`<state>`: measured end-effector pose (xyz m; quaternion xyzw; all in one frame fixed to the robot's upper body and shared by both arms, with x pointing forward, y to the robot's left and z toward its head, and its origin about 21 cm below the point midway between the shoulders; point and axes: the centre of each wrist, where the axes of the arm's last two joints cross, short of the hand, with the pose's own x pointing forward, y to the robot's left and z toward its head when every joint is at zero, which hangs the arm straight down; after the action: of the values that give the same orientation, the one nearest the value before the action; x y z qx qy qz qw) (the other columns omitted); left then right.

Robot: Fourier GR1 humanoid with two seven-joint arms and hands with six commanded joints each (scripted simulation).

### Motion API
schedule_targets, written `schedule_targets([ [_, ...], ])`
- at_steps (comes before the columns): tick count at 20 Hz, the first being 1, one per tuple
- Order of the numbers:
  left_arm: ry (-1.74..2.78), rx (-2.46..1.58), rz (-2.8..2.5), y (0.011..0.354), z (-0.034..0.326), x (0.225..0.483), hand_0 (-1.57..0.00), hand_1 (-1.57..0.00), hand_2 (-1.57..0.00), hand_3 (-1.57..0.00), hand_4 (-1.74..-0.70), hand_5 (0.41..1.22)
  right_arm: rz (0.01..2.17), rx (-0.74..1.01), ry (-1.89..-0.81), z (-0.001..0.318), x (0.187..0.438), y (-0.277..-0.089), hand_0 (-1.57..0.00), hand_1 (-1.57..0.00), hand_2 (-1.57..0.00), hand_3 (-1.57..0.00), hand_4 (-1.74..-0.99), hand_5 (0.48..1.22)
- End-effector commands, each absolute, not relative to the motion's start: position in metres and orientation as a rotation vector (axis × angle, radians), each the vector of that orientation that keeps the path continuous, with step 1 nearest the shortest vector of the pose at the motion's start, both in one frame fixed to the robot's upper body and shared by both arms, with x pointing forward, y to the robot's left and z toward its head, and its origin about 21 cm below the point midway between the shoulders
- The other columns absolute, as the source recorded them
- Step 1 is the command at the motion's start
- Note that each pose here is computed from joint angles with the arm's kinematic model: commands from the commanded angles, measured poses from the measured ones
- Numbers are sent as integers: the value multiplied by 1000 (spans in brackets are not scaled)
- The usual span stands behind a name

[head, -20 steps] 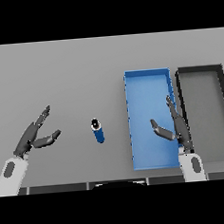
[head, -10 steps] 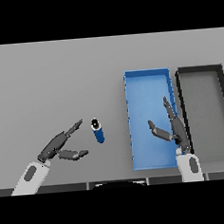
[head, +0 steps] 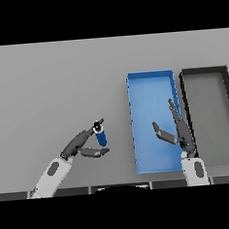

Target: Pick up the blue pipe and place it into the blue bin.

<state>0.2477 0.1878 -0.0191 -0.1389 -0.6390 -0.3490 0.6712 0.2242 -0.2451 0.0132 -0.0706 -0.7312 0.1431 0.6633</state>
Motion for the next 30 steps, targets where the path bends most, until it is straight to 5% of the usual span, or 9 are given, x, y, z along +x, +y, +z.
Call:
schedule_targets([
  [1,-1453,-312,-793,188,-21,250,1,1,1,1,-1120,456,325,-159,-1666,12,221,-245,1,1,1,1,-1211,634],
  [5,-1439,-253,-832,174,-28,254,1,1,1,1,-1051,418,321,-171,-1677,15,222,-251,1,1,1,1,-1221,645],
  [9,-1450,-333,-790,161,-33,258,1,1,1,1,-1107,463,327,-186,-1670,11,220,-253,1,1,1,1,-1207,650],
  [12,-1472,-409,-696,152,-34,260,-10,-156,-308,-276,-1243,613,332,-176,-1687,10,217,-257,1,1,1,1,-1217,655],
  [15,-1480,-439,-645,146,-37,257,-602,-752,-865,-908,-1439,910,328,-183,-1685,14,222,-254,1,1,1,1,-1219,657],
  [18,-1486,-461,-656,141,-36,251,-1075,-1151,-1210,-1194,-1580,1062,319,-157,-1683,12,220,-252,1,1,1,1,-1233,660],
  [19,-1503,-456,-663,140,-34,252,-1174,-1235,-1282,-1270,-1553,1094,319,-160,-1671,10,219,-252,1,1,1,1,-1228,656],
  [23,-1569,-448,-662,133,-30,247,-1408,-1434,-1453,-1448,-1492,1169,311,-141,-1665,10,222,-249,1,1,1,1,-1220,635],
  [30,-1711,-512,-639,119,12,261,-1537,-1542,-1546,-1545,-1467,1210,332,-165,-1669,12,223,-251,1,1,1,1,-1213,639],
])
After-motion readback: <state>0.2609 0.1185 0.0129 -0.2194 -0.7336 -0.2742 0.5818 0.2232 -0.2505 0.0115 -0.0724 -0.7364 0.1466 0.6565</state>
